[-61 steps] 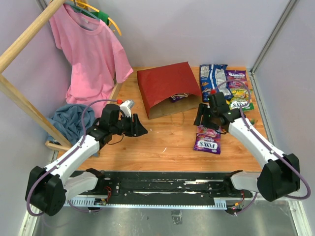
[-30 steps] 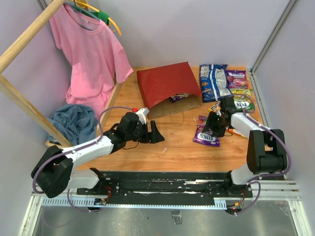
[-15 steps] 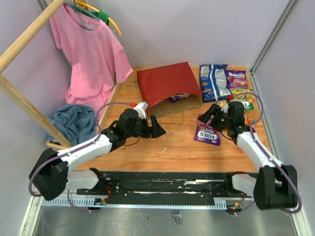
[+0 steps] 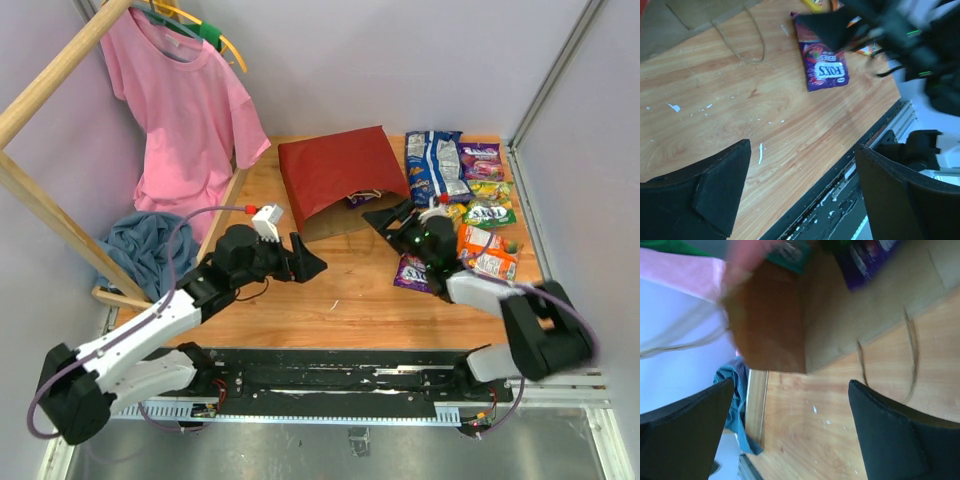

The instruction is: Take the snacks out of the paper bag

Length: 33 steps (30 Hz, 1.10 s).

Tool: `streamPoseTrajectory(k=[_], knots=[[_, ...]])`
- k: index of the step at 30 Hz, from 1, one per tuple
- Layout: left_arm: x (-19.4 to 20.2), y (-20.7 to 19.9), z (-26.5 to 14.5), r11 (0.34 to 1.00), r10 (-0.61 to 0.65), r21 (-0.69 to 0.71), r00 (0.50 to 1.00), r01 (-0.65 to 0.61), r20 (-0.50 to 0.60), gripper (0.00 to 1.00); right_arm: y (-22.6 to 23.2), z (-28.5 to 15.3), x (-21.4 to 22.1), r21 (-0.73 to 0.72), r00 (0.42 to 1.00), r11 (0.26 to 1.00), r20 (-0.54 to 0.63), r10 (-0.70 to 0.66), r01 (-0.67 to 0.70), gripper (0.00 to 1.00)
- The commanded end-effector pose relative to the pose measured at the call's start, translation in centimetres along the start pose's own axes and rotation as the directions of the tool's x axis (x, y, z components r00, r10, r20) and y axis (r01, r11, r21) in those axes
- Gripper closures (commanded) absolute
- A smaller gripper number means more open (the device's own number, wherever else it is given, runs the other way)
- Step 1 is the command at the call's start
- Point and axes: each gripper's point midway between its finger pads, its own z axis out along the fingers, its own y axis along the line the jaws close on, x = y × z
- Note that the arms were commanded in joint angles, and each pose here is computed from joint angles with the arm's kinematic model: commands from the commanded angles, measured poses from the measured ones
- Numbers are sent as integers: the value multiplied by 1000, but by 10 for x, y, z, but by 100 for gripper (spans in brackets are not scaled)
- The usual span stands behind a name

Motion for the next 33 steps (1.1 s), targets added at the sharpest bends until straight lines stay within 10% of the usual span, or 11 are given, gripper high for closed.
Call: streamPoseTrajectory(k=[1, 5, 16, 33], knots=[[-9, 7, -23, 1000, 17, 11, 999, -18, 50, 10, 11, 18, 19, -231, 915, 905, 112, 388, -356, 1], [-12, 10, -43, 999, -3, 53, 997, -1, 77, 9, -2, 55, 47, -241, 829, 819, 85, 553, -521, 0], [-3, 13, -63, 997, 55, 44, 998, -57, 44, 7, -22, 91, 55, -164, 805, 863, 309, 506, -479, 5], [4, 3, -78, 993, 80, 89, 996, -82, 29, 7, -47, 129, 32, -154, 710, 860, 503, 492, -487, 50]])
